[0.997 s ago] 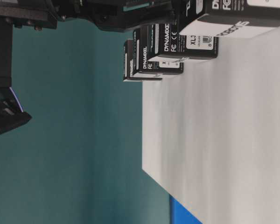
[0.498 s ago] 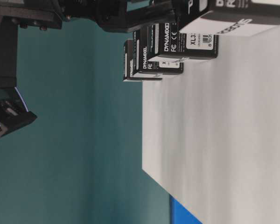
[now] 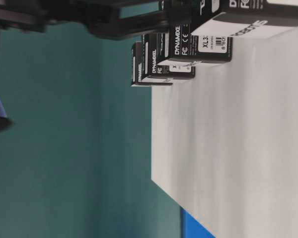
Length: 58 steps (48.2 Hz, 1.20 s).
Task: Place the box from the white plastic tray onto the white base.
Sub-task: 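Open the right gripper and raise it away from the box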
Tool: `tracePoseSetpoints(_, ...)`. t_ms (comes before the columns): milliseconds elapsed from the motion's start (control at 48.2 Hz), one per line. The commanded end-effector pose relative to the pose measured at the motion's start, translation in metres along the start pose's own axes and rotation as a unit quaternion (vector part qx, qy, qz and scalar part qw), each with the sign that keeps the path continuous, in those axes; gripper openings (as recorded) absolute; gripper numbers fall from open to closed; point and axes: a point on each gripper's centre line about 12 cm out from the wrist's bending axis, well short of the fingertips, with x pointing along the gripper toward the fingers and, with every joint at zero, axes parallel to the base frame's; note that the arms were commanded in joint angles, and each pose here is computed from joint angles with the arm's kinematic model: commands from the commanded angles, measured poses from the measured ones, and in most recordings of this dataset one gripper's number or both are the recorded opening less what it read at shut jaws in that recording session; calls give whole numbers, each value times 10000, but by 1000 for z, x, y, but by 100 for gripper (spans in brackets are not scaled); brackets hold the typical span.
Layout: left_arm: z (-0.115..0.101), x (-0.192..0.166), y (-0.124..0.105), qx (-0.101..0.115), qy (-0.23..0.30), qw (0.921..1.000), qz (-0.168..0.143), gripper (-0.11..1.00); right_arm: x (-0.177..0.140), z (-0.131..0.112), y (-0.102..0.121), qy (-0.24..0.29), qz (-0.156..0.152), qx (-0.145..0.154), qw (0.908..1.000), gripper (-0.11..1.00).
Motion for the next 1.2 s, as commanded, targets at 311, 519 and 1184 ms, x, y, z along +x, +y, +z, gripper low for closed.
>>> tracePoseSetpoints(311,6,1,-1,2,8,10000,-14,-7,-65,4,-1,-1580,577,15,9858,97)
tracePoseSetpoints(519,2,0,-1,3,184,9998,-16,-7,-80,-11,-11,-2006,624,-34,9777,97)
tracePoseSetpoints(1184,3,0,-1,26,161,9999,-17,-7,-122,-57,-78,-3361,151,10,9417,97)
